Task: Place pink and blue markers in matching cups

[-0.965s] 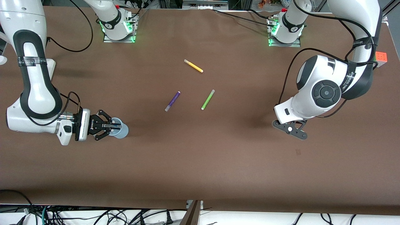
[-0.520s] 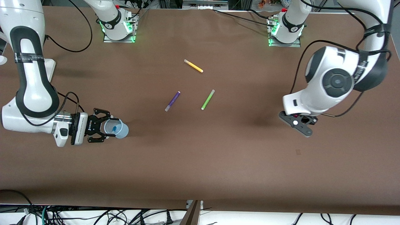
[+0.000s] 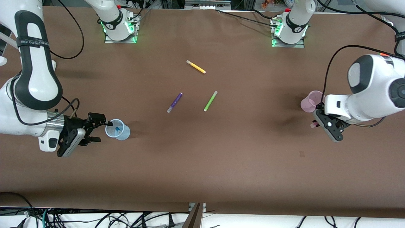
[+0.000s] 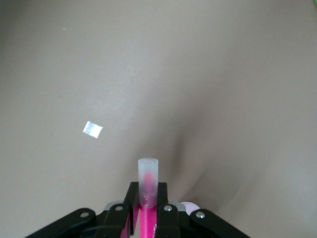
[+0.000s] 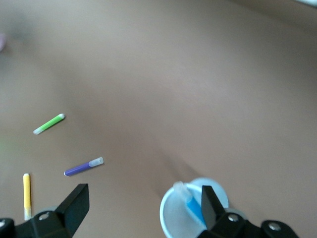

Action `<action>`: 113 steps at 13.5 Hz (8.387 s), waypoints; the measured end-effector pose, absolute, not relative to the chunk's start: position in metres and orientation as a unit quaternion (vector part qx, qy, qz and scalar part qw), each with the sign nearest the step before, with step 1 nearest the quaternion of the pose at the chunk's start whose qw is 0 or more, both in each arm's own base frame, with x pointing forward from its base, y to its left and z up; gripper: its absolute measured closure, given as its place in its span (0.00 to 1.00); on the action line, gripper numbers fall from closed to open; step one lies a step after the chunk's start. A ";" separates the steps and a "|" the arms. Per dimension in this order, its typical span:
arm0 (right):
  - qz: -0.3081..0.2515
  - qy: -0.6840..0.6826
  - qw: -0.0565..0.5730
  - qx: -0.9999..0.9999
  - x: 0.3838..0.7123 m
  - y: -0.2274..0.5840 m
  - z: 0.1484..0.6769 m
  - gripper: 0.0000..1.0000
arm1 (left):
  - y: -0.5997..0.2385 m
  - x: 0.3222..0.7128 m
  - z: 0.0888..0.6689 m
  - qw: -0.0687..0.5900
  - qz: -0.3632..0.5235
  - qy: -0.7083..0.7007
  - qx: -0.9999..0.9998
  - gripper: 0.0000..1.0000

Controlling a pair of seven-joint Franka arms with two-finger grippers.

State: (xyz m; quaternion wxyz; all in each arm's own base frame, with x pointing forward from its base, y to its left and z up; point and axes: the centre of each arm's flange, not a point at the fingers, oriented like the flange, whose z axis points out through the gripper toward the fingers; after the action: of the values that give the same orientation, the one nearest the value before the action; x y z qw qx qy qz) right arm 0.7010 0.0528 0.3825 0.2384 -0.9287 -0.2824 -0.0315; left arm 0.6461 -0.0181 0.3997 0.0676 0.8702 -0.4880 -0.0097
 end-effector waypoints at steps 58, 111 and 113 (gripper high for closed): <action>0.061 -0.010 -0.002 -0.998 0.544 0.026 0.598 0.00 | 0.057 0.598 0.519 0.174 -0.043 -0.250 0.952 0.00; 0.061 -0.007 -0.002 -0.998 0.545 0.023 0.598 0.00 | -0.065 0.542 0.606 0.021 -0.015 -0.039 0.999 0.00; 0.061 -0.007 -0.002 -0.998 0.545 0.023 0.598 0.00 | -0.065 0.549 0.605 0.022 -0.017 -0.038 0.999 0.00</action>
State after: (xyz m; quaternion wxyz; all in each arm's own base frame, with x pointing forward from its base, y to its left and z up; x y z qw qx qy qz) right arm 0.5446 0.0227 0.5980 -0.0018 -0.9981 -0.0069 0.0606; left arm 0.5493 -0.0651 0.6046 0.0217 0.9989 -0.0381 -0.0172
